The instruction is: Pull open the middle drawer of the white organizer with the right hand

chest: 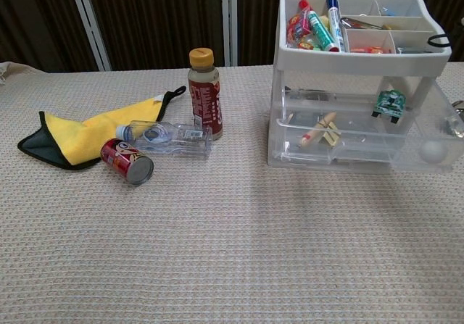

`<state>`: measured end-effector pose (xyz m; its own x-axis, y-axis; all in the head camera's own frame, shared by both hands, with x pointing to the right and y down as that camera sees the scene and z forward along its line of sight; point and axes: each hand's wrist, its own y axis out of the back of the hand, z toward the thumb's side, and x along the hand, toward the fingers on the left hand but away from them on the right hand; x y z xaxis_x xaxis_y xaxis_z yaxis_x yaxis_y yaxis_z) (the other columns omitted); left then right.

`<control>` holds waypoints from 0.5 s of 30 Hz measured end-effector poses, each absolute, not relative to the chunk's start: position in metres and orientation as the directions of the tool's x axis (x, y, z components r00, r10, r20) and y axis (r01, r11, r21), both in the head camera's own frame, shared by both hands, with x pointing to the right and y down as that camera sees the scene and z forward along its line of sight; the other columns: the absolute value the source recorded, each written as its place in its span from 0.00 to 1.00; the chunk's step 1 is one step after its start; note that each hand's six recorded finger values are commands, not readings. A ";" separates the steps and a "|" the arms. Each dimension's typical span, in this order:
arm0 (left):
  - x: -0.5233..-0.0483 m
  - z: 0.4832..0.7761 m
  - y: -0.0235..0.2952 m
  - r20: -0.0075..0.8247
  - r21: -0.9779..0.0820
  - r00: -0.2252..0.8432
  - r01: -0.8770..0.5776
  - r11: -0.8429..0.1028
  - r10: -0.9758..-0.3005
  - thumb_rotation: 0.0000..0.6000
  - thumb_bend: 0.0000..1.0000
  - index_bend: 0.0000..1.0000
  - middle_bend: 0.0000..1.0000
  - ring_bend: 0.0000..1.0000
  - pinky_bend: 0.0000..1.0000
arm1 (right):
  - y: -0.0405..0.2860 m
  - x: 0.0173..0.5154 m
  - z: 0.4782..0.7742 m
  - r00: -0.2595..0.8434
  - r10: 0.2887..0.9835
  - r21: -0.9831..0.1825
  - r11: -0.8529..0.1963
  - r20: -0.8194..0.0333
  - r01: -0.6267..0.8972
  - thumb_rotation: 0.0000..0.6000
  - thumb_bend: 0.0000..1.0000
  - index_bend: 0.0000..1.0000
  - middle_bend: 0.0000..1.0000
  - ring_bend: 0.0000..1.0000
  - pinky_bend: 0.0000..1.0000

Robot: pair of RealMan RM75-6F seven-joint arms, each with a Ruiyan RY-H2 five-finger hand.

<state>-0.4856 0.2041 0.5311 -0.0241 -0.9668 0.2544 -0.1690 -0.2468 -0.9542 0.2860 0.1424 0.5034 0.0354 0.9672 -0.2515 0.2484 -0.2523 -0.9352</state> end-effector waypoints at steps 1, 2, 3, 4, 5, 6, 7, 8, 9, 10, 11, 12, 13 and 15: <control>-0.485 0.531 0.204 0.256 -0.954 -0.024 -0.167 -0.248 -0.966 1.00 0.04 0.00 0.00 0.00 0.00 | 0.142 0.292 0.505 0.023 0.967 -0.935 -0.250 -0.252 0.250 1.00 0.33 0.56 1.00 1.00 0.63; -0.485 0.532 0.204 0.257 -0.954 -0.023 -0.166 -0.250 -0.966 1.00 0.04 0.00 0.00 0.00 0.00 | 0.142 0.301 0.507 0.006 0.967 -0.935 -0.249 -0.256 0.253 1.00 0.32 0.56 1.00 1.00 0.63; -0.484 0.532 0.205 0.257 -0.954 -0.022 -0.167 -0.250 -0.966 1.00 0.04 0.00 0.00 0.00 0.00 | 0.141 0.307 0.510 -0.007 0.966 -0.934 -0.249 -0.260 0.255 1.00 0.32 0.56 1.00 1.00 0.63; -0.484 0.532 0.205 0.257 -0.954 -0.022 -0.167 -0.250 -0.966 1.00 0.04 0.00 0.00 0.00 0.00 | 0.141 0.314 0.512 -0.021 0.964 -0.933 -0.251 -0.265 0.257 1.00 0.32 0.55 1.00 1.00 0.63; -0.484 0.531 0.205 0.254 -0.955 -0.022 -0.167 -0.247 -0.967 1.00 0.04 0.00 0.00 0.00 0.00 | 0.140 0.323 0.516 -0.038 0.961 -0.932 -0.254 -0.273 0.257 1.00 0.31 0.54 1.00 1.00 0.63; -0.484 0.531 0.204 0.252 -0.955 -0.022 -0.167 -0.244 -0.968 1.00 0.04 0.00 0.00 0.00 0.00 | 0.140 0.330 0.520 -0.051 0.959 -0.931 -0.258 -0.279 0.257 1.00 0.29 0.52 1.00 1.00 0.63; -0.484 0.531 0.204 0.251 -0.956 -0.024 -0.166 -0.244 -0.968 1.00 0.04 0.00 0.00 0.00 0.00 | 0.140 0.336 0.523 -0.062 0.956 -0.931 -0.263 -0.287 0.255 1.00 0.28 0.49 1.00 1.00 0.63; -0.484 0.531 0.204 0.253 -0.955 -0.026 -0.165 -0.245 -0.967 1.00 0.04 0.00 0.00 0.00 0.00 | 0.139 0.344 0.528 -0.075 0.952 -0.929 -0.270 -0.297 0.253 1.00 0.26 0.47 1.00 0.99 0.63; -0.485 0.532 0.204 0.257 -0.954 -0.028 -0.165 -0.249 -0.966 1.00 0.04 0.00 0.00 0.00 0.00 | 0.140 0.349 0.532 -0.084 0.948 -0.928 -0.276 -0.305 0.250 1.00 0.25 0.45 0.99 0.98 0.63; -0.485 0.533 0.204 0.259 -0.954 -0.028 -0.164 -0.251 -0.966 1.00 0.04 0.00 0.00 0.00 0.00 | 0.140 0.354 0.536 -0.093 0.944 -0.926 -0.285 -0.315 0.247 1.00 0.23 0.43 0.98 0.97 0.62; -0.485 0.534 0.204 0.262 -0.953 -0.029 -0.162 -0.254 -0.965 1.00 0.04 0.00 0.00 0.00 0.00 | 0.141 0.360 0.540 -0.105 0.938 -0.924 -0.297 -0.329 0.240 1.00 0.22 0.42 0.97 0.96 0.62; -0.485 0.534 0.204 0.263 -0.953 -0.029 -0.161 -0.255 -0.964 1.00 0.04 0.00 0.00 0.00 0.00 | 0.141 0.365 0.544 -0.115 0.933 -0.922 -0.307 -0.340 0.234 1.00 0.21 0.40 0.95 0.95 0.62; -0.485 0.534 0.204 0.263 -0.954 -0.028 -0.159 -0.256 -0.964 1.00 0.04 0.00 0.00 0.00 0.00 | 0.142 0.369 0.546 -0.124 0.929 -0.921 -0.314 -0.348 0.231 1.00 0.20 0.38 0.93 0.93 0.62; -0.484 0.535 0.204 0.262 -0.954 -0.025 -0.156 -0.255 -0.965 1.00 0.04 0.00 0.00 0.00 0.00 | 0.142 0.376 0.550 -0.138 0.926 -0.920 -0.315 -0.352 0.232 1.00 0.19 0.34 0.89 0.89 0.61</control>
<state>-0.4836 0.2036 0.5346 -0.0250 -0.9647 0.2620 -0.1565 -0.2551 -0.9542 0.3763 0.1420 0.5497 -0.1382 0.9259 -0.3517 0.2316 -0.3151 -0.9204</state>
